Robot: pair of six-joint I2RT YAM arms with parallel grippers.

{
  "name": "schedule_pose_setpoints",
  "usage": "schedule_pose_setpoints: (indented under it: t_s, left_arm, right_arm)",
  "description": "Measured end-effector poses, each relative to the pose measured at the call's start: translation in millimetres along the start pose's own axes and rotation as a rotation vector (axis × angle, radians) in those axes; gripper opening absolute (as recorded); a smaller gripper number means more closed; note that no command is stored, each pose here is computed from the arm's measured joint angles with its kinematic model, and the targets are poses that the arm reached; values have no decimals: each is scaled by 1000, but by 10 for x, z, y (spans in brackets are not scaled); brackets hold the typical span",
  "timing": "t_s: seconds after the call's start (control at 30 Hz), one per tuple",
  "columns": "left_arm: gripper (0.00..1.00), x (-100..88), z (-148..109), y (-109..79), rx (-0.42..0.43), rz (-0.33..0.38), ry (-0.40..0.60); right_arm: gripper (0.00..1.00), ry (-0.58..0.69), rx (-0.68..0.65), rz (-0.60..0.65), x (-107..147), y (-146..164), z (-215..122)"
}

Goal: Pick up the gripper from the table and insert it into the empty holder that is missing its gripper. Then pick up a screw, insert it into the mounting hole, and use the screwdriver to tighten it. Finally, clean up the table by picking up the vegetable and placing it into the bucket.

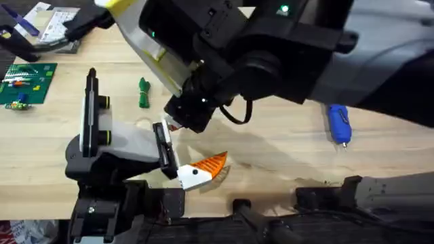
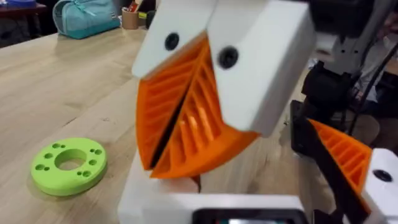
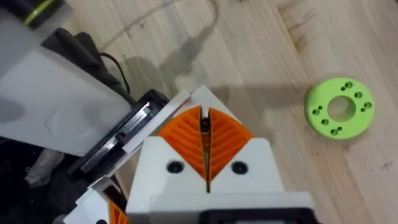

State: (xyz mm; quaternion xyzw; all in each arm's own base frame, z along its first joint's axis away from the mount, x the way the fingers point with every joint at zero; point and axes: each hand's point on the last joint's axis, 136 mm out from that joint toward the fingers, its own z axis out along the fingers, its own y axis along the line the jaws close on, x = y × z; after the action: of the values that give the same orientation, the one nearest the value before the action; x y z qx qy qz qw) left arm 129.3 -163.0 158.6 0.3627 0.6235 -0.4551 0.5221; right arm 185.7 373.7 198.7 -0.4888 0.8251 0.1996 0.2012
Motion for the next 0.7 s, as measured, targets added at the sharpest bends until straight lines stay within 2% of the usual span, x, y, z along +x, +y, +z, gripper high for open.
schedule_pose_setpoints:
  t_s: [0.13,0.17,0.33,0.43,0.47,0.53,0.7]
  left_arm:
    - [988,1,0,3,-2,-19,0]
    - [988,1,0,4,-2,-21,0]
    - [988,5,0,10,-4,-31,1]
    - [988,5,0,11,-4,-30,1]
    - [988,4,0,12,-5,-30,1]
    - [988,4,-1,12,-5,-30,1]
    - [988,5,-1,13,-5,-30,1]
  right_arm:
    - [9,-1,0,0,7,-5,21]
    - [62,0,-1,5,10,-3,23]
    - [435,-2,-11,8,11,19,24]
    - [768,2,21,27,23,-94,16]
    - [842,2,29,32,24,-125,13]
    - [889,3,35,38,28,-148,12]
    - [899,2,39,38,27,-156,13]
